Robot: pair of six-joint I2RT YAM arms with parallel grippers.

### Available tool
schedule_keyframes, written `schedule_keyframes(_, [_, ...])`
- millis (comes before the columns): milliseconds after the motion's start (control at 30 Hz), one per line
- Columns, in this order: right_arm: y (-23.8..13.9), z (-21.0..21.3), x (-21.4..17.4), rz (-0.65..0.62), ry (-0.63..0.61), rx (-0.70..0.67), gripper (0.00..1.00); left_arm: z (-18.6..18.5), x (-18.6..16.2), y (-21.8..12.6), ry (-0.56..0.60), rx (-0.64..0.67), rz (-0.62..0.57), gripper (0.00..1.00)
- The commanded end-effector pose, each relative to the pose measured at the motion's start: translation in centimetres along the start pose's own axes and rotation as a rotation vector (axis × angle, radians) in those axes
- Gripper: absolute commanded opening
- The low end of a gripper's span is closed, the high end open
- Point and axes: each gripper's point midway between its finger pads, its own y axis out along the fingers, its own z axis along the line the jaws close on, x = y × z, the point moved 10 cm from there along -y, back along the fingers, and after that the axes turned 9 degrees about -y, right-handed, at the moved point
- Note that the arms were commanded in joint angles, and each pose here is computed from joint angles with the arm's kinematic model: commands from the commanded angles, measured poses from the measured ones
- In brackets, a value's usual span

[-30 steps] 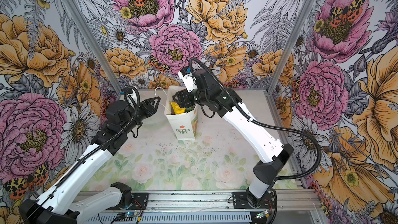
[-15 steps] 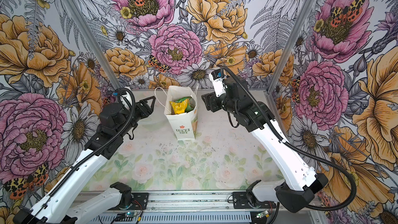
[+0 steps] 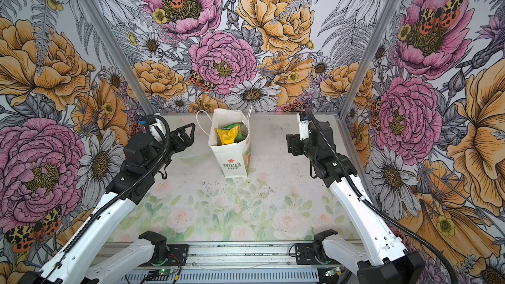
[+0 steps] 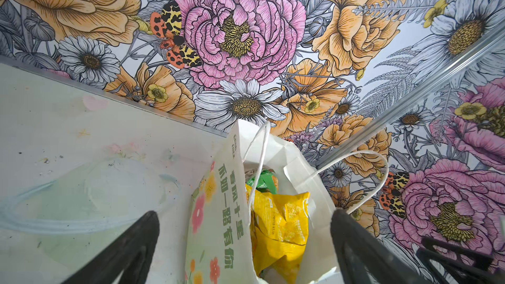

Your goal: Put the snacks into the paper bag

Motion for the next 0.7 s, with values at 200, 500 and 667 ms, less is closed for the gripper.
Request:
schedule_keyframes(200, [2.9, -2.7, -4.1, -0.061, 0.017, -0.176, 0.75, 1.4, 0.0, 0.0, 0.067, 0.054, -0.088, 0.99])
schedule_keyframes(500, [6.3, -5.1, -9.2, -0.126, 0.088, -0.252, 0.77, 2.8, -0.2, -0.3, 0.128, 0.126, -0.148, 0.99])
schedule_keyframes(667, [8.0, -6.1, -11.5, -0.110, 0.073, -0.295, 0.77, 3.6, -0.4, -0.4, 0.196, 0.161, -0.196, 0.99])
